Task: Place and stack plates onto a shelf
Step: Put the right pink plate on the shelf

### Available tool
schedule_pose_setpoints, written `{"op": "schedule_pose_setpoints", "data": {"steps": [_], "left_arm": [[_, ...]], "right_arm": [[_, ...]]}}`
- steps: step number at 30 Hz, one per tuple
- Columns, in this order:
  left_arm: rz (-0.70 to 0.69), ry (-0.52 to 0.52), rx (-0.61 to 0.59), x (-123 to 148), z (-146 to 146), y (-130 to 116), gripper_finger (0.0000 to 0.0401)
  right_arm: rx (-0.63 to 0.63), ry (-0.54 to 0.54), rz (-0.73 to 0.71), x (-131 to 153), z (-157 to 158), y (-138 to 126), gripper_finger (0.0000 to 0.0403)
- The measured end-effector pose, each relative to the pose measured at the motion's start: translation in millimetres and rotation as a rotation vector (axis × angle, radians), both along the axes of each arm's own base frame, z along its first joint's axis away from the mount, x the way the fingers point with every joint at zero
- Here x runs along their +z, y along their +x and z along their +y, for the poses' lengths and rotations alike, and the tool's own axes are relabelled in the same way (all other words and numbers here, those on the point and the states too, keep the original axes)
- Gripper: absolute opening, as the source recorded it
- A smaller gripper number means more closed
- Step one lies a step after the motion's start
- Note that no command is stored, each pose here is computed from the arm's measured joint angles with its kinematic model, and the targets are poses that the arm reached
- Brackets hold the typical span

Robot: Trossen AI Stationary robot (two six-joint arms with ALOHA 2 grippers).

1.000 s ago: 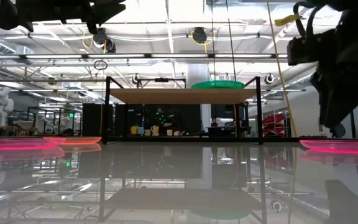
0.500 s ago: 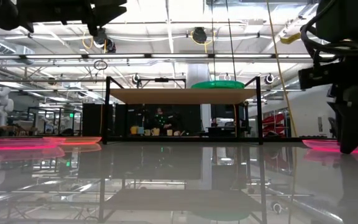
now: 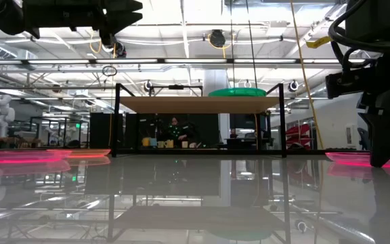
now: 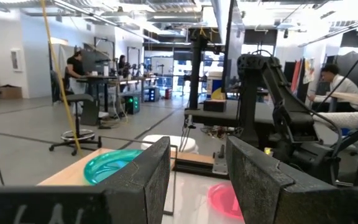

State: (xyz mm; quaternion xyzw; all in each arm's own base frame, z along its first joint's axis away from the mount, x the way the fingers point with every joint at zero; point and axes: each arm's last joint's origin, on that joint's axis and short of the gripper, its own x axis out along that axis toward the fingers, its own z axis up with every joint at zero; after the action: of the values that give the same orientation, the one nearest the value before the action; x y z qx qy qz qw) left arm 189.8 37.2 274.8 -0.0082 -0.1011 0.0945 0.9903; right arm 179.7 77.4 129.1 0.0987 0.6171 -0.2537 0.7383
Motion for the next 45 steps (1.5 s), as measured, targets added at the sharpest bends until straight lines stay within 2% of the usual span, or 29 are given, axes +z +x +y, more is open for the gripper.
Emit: {"op": "schedule_pose_setpoints", "data": {"steps": [3, 8, 15, 24, 30, 35, 40, 45], "left_arm": [[-0.008, 0.002, -0.02, 1, -4, 1, 0.0161], [-0.008, 0.002, -0.041, 1, -8, 1, 0.0161], [-0.012, 0.007, -0.045, 1, -9, 1, 0.0161], [-0.013, 0.002, -0.046, 1, -9, 1, 0.0161], [-0.012, 0.007, -0.059, 1, -11, 1, 0.0161], [-0.024, 0.009, -0.069, 2, -13, 1, 0.0161], [-0.08, 0.043, -0.074, 8, -16, 0, 0.0161], [-0.116, 0.095, -0.065, 12, -16, -1, 0.0161]], "right_arm": [[0.0, 0.008, -0.009, 1, 0, 0, 0.0013], [0.0, 0.021, -0.044, 13, 0, 1, 0.0008], [0.074, 0.105, -0.251, 57, 7, 15, 0.0001], [0.29, 0.137, -0.679, 104, 12, 39, 0.0], [0.359, 0.024, -0.921, 127, -6, 61, 0.0], [0.283, -0.159, -1.011, 138, -42, 74, 0.0], [0.26, -0.238, -1.128, 152, -80, 85, 0.0], [0.275, -0.279, -1.159, 175, -109, 102, 0.0]]}}
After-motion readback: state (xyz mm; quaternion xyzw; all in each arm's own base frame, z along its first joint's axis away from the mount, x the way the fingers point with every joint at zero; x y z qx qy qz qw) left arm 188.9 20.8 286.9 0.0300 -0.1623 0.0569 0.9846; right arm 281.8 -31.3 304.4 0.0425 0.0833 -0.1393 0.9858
